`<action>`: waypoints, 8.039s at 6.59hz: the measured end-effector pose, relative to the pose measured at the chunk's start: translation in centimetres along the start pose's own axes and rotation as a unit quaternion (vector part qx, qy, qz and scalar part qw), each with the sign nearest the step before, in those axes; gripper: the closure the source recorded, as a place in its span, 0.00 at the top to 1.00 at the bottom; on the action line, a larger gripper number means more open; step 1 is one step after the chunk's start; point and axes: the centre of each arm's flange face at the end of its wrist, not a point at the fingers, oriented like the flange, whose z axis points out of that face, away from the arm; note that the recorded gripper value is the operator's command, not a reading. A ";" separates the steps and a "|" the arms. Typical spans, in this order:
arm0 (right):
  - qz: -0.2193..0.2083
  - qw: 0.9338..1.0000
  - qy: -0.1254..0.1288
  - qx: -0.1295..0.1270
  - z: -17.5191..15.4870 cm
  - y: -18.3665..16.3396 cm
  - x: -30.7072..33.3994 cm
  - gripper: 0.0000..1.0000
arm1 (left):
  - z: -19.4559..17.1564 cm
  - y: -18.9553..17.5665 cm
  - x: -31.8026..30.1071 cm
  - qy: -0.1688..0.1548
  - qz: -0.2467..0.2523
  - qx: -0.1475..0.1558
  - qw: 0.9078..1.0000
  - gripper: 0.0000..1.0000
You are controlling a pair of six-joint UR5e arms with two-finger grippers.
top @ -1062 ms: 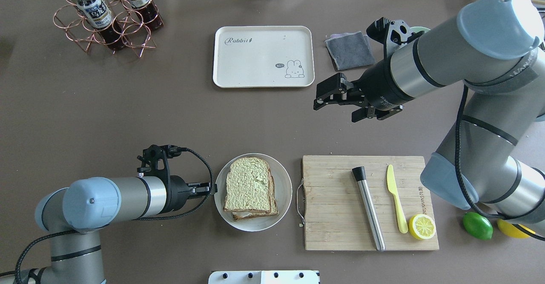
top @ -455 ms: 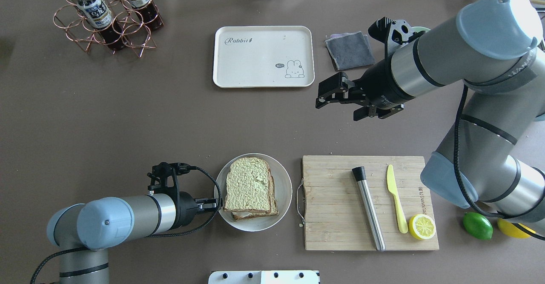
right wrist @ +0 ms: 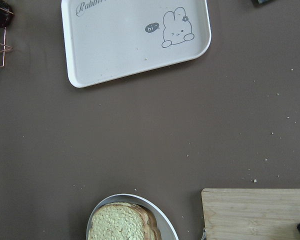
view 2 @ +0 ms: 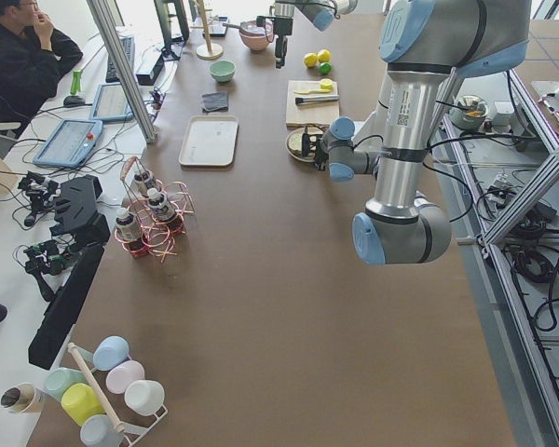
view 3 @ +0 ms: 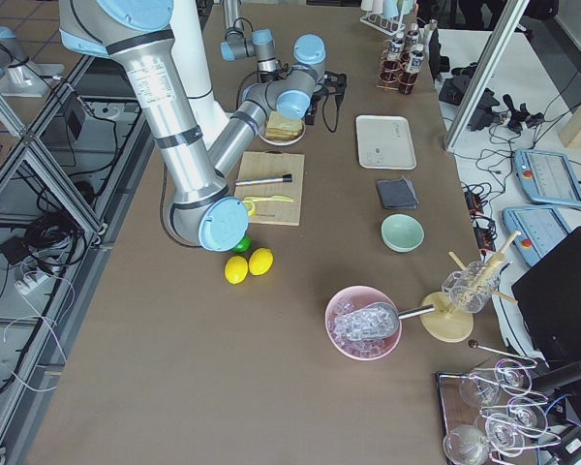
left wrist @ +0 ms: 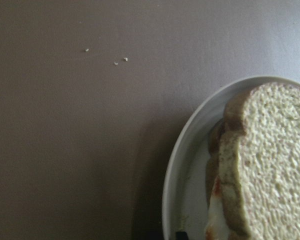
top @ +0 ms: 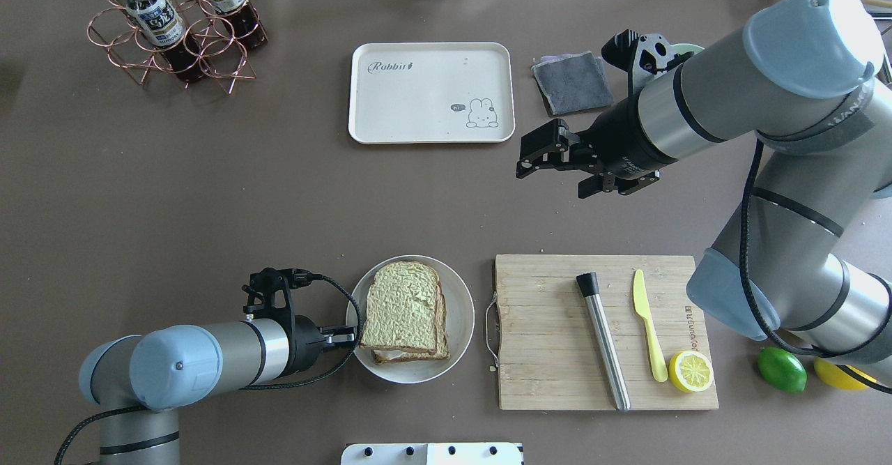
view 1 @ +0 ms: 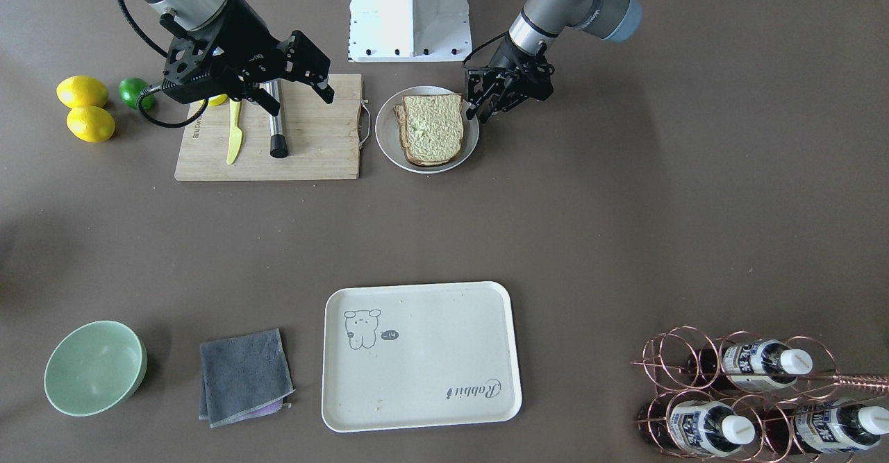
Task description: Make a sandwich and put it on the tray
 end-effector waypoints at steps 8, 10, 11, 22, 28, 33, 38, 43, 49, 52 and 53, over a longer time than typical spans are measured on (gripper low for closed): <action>0.004 1.000 0.002 -0.001 0.0 0.1 0.4 1.00 | -2.3 -9.3 6.7 0.014 -0.079 0.040 0.996 0.00; 0.005 1.000 0.002 -0.002 0.0 0.1 0.4 1.00 | -1.1 -15.8 11.3 -0.006 -0.149 0.076 0.986 0.00; 0.005 1.000 0.002 -0.002 0.0 0.1 0.4 1.00 | 0.5 -20.1 12.6 -0.018 -0.181 0.101 0.978 0.00; -0.002 1.000 0.017 0.001 1.9 -1.3 0.8 1.00 | 10.1 -34.0 9.6 -0.044 -0.263 0.166 0.949 0.00; -0.001 1.000 0.012 0.010 0.8 -2.0 0.5 1.00 | 5.1 -36.9 5.0 -0.042 -0.240 0.146 0.959 0.97; -0.040 0.996 0.062 0.043 -5.6 -12.0 10.8 1.00 | -11.9 -37.0 -4.7 -0.082 -0.158 0.075 0.981 0.97; -0.111 0.967 0.228 -0.028 -18.0 -26.5 41.9 1.00 | -25.4 -37.8 -21.7 -0.170 0.098 -0.017 0.980 0.97; -0.070 0.972 0.223 -0.032 -25.5 -22.0 57.7 1.00 | -34.2 -31.0 -38.5 -0.178 0.133 -0.065 0.973 0.97; -0.041 0.974 0.223 -0.014 -26.1 -21.6 57.1 1.00 | -39.3 -28.8 -44.0 -0.186 0.128 -0.057 0.972 0.97; -0.040 0.974 0.223 -0.016 -25.8 -21.6 57.1 1.00 | -39.5 -31.9 -43.3 -0.217 0.149 -0.065 0.963 0.97; -0.039 0.974 0.221 -0.017 -25.8 -21.6 57.1 1.00 | -39.5 -32.4 -43.0 -0.218 0.149 -0.065 0.962 0.97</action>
